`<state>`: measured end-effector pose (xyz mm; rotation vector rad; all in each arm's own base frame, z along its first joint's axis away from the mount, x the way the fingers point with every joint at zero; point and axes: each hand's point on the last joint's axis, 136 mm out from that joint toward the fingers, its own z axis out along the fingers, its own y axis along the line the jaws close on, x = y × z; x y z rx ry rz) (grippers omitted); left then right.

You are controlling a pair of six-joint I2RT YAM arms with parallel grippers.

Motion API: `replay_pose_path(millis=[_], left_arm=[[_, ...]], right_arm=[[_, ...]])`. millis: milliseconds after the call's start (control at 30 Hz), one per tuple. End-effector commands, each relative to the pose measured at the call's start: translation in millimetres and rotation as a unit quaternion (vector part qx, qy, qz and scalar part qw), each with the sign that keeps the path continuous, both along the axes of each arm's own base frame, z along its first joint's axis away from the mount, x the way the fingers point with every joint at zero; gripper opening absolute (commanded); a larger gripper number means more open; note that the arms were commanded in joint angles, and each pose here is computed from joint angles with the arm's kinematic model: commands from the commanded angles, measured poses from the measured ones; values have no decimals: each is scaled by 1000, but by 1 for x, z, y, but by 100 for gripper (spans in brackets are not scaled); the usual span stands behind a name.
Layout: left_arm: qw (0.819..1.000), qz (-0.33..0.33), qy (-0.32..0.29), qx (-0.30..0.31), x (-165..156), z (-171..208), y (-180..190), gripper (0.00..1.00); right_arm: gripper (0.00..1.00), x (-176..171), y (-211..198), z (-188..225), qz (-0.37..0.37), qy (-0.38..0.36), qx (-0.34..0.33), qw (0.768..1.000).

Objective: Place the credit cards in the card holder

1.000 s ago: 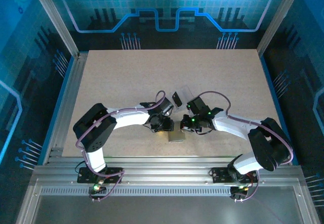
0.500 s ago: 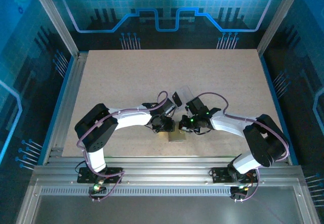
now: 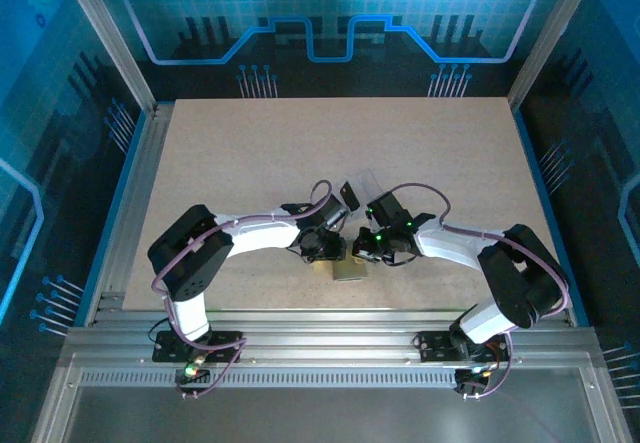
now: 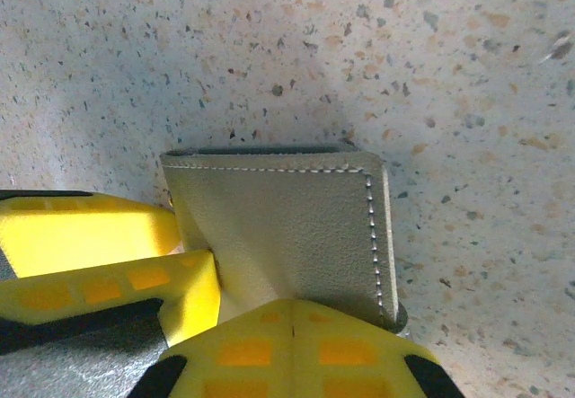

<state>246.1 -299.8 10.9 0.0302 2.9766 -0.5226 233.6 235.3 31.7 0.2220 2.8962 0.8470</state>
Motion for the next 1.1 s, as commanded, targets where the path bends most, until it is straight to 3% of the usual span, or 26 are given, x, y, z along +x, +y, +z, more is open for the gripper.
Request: replay_pose_path(millis=[0, 1067], left_arm=[[997, -38, 66, 14, -42, -62, -10, 44], [997, -31, 70, 10, -46, -66, -7, 45]], right_arm=[[0, 2, 10, -2, 5, 7, 12, 1000], [0, 15, 5, 5, -13, 9, 24, 1000]])
